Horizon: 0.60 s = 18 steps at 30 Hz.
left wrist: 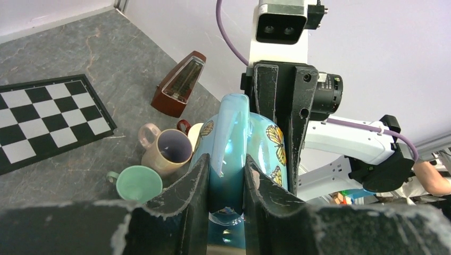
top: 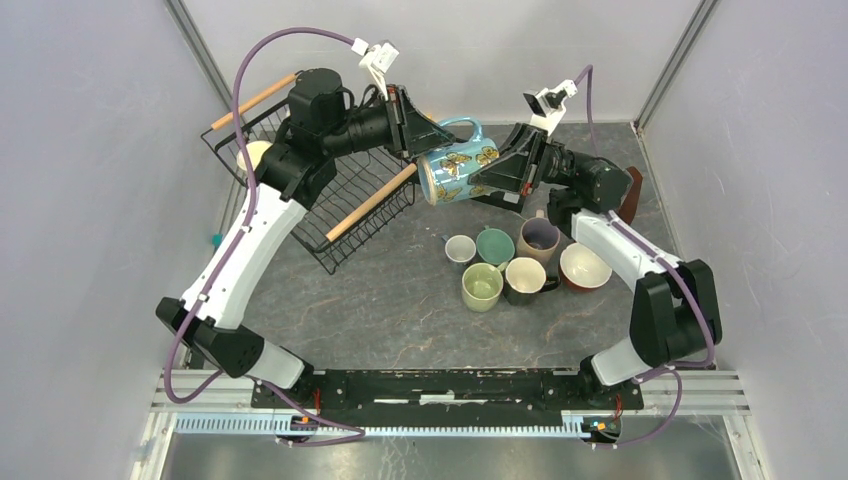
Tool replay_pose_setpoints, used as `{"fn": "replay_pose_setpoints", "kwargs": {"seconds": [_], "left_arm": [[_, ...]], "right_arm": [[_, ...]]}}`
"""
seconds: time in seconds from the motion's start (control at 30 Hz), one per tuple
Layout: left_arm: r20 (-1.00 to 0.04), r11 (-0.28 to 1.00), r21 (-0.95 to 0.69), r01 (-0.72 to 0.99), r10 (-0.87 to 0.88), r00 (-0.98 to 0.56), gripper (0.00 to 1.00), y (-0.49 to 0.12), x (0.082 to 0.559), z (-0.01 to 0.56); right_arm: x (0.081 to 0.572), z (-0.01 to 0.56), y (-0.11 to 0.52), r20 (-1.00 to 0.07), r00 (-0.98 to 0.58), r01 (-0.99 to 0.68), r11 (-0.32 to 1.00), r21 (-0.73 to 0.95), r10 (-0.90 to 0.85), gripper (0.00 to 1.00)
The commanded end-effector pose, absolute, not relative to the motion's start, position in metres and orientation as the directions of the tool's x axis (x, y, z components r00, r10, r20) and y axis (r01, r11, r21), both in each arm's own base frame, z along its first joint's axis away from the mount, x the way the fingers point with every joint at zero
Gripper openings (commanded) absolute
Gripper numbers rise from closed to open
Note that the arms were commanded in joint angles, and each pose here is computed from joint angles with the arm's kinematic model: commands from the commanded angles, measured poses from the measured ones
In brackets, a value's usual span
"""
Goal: Unload the cups from the dish rack
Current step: Place the cup at the center of the board.
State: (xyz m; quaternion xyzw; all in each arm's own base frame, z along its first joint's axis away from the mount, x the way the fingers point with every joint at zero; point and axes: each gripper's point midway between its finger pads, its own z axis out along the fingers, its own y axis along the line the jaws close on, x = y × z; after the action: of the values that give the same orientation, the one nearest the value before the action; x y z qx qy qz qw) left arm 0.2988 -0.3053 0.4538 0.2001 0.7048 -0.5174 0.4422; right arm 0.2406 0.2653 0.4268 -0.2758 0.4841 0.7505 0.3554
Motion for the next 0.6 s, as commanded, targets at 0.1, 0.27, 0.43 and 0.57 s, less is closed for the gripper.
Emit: {"fn": "replay_pose_setpoints", "kwargs": {"seconds": [0.1,0.27,0.43,0.57], "left_arm": [[-0.807,0.428,-0.590,0.685,-0.271,-0.525,0.55,-0.301,0.318,0.464],[-0.817,0.495,-0.572,0.654,-0.276,-0.506,0.94,-0.292,0.324,0.461],[-0.830,0.576,-0.549,0.605,-0.294,-0.474,1.00,-0.277,0.330,0.461],[-0.844,0.572,-0.532,0.624,-0.303,-0.442,1.00,-0.272,0.323,0.472]], "right_arm": [[0.199,0.462,0.251,-0.889,-0.262,-0.952,-0.252,0.174,0.376,0.00],[0.210,0.468,0.254,-0.895,-0.235,-0.969,-0.168,0.183,0.379,0.00],[0.234,0.468,0.257,-0.911,-0.226,-0.973,-0.035,0.228,0.345,0.00],[0.263,0.451,0.256,-0.937,-0.219,-0.950,0.158,0.268,0.272,0.00]]}}
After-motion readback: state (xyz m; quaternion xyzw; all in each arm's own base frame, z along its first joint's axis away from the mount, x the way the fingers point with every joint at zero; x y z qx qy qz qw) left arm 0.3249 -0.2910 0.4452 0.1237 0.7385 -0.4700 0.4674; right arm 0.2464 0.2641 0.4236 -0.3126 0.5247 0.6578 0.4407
